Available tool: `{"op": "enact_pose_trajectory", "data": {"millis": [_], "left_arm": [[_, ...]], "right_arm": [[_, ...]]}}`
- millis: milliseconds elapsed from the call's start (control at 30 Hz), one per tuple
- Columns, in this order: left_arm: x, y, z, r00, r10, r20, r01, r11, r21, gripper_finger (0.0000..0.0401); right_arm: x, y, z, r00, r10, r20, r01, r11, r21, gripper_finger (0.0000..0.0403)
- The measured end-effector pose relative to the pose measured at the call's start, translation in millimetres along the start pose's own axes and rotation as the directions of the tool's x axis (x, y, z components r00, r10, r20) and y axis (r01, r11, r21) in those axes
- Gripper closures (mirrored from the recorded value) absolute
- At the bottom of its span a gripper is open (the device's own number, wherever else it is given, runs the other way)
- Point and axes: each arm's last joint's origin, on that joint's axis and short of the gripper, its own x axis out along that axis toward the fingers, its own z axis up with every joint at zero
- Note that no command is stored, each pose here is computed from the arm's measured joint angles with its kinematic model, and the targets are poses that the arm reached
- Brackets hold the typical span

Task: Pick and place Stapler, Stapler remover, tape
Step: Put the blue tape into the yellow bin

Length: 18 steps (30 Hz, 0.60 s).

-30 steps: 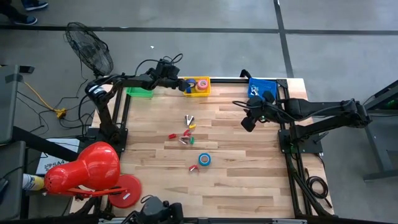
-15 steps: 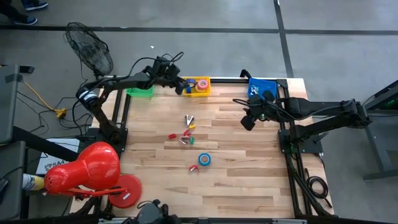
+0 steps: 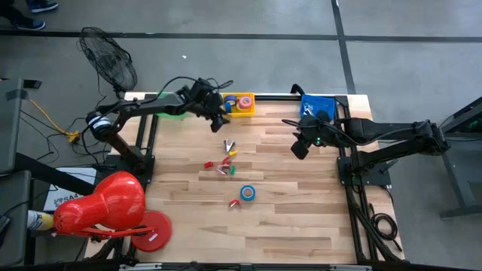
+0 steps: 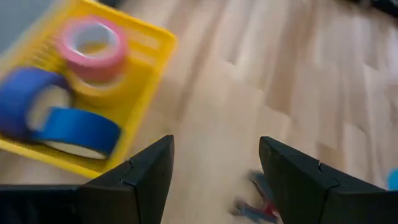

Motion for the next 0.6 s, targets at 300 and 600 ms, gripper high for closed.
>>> {"op": "enact_pose_trajectory", "data": {"millis": [300, 600], "left_arm": [[6, -43, -6, 0.992, -0.084, -0.098, 0.092, 0.992, 0.087, 0.0169], [-30, -97, 3, 0.999, -0.004, -0.041, 0.014, 0.970, 0.241, 0.0169]], "right_arm": [[7, 17, 6, 0.983, 0.186, -0.001, -0.186, 0.982, 0.013, 0.0304], [47, 64, 0, 0.949, 0.305, -0.084, -0.309, 0.950, -0.046, 0.0304]]}}
